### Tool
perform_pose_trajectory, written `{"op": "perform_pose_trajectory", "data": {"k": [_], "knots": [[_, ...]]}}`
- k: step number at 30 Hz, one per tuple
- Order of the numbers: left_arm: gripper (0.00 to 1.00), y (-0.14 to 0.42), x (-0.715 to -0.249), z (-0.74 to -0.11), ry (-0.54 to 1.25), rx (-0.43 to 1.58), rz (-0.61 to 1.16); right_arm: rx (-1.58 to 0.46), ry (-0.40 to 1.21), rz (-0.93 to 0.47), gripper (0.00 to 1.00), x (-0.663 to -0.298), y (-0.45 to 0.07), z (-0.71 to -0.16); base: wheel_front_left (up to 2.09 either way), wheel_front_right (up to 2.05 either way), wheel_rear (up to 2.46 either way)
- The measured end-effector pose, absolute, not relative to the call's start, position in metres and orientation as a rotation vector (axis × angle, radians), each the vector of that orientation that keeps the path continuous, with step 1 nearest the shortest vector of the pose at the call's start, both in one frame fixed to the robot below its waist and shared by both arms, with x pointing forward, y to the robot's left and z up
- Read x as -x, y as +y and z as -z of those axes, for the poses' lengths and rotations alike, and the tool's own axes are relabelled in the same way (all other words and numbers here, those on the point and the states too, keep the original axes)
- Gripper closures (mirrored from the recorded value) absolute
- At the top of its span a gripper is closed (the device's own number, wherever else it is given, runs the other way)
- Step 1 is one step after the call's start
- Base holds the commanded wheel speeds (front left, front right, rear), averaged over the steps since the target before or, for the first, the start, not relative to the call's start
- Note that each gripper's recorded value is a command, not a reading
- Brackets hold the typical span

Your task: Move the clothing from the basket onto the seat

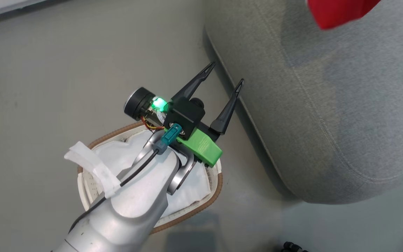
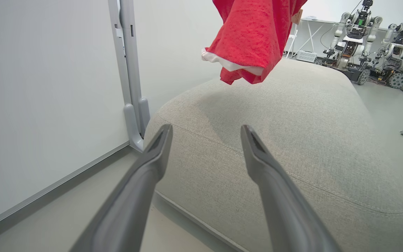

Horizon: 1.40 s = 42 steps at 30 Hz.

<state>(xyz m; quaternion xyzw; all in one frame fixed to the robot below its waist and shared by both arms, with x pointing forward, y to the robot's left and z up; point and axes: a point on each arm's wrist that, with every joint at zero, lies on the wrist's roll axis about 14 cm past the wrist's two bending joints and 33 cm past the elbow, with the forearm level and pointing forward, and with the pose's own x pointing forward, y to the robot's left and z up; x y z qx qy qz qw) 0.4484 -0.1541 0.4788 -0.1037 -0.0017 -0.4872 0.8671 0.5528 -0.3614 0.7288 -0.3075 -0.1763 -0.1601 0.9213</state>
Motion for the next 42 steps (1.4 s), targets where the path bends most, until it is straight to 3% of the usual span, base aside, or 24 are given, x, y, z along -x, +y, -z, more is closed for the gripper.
{"op": "perform_pose_trajectory", "data": {"k": [9, 14, 17, 26, 35, 37, 38, 39, 42], "knots": [[0.0, -0.123, -0.487, -0.463, -0.026, 0.208, 0.93, 0.666, -0.254, 0.445, 1.0, -0.603, -0.413, -0.716, 0.0, 0.0, 0.0], [0.0, -0.102, -0.498, -0.429, 0.037, 0.207, 0.882, 0.627, -0.099, 0.441, 1.0, -0.634, -0.427, -0.641, 0.0, 0.0, 0.0], [0.0, -0.094, -0.5, -0.402, 0.089, 0.212, 0.861, 0.604, 0.044, 0.417, 1.0, -0.645, -0.431, -0.57, 0.0, 0.0, 0.0], [0.0, -0.082, -0.497, -0.351, 0.196, 0.217, 0.838, 0.535, 0.3, 0.289, 1.0, -0.643, -0.405, -0.408, 0.0, 0.0, 0.0], [0.0, -0.088, -0.497, -0.354, 0.193, 0.208, 0.858, 0.531, 0.345, 0.245, 1.0, -0.621, -0.399, -0.389, 0.0, 0.0, 0.0], [0.0, -0.09, -0.496, -0.359, 0.186, 0.206, 0.865, 0.527, 0.331, 0.246, 0.75, -0.617, -0.398, -0.396, 0.0, 0.0, 0.0], [0.0, -0.09, -0.496, -0.361, 0.182, 0.205, 0.866, 0.526, 0.33, 0.244, 0.51, -0.615, -0.398, -0.398, 0.0, 0.0, 0.0], [0.0, -0.091, -0.496, -0.364, 0.179, 0.204, 0.866, 0.523, 0.325, 0.242, 0.0, -0.613, -0.397, -0.4, 0.0, 0.0, 0.0], [0.0, -0.09, -0.496, -0.371, 0.169, 0.2, 0.862, 0.512, 0.318, 0.238, 0.0, -0.607, -0.394, -0.407, 0.0, 0.0, 0.0]]}}
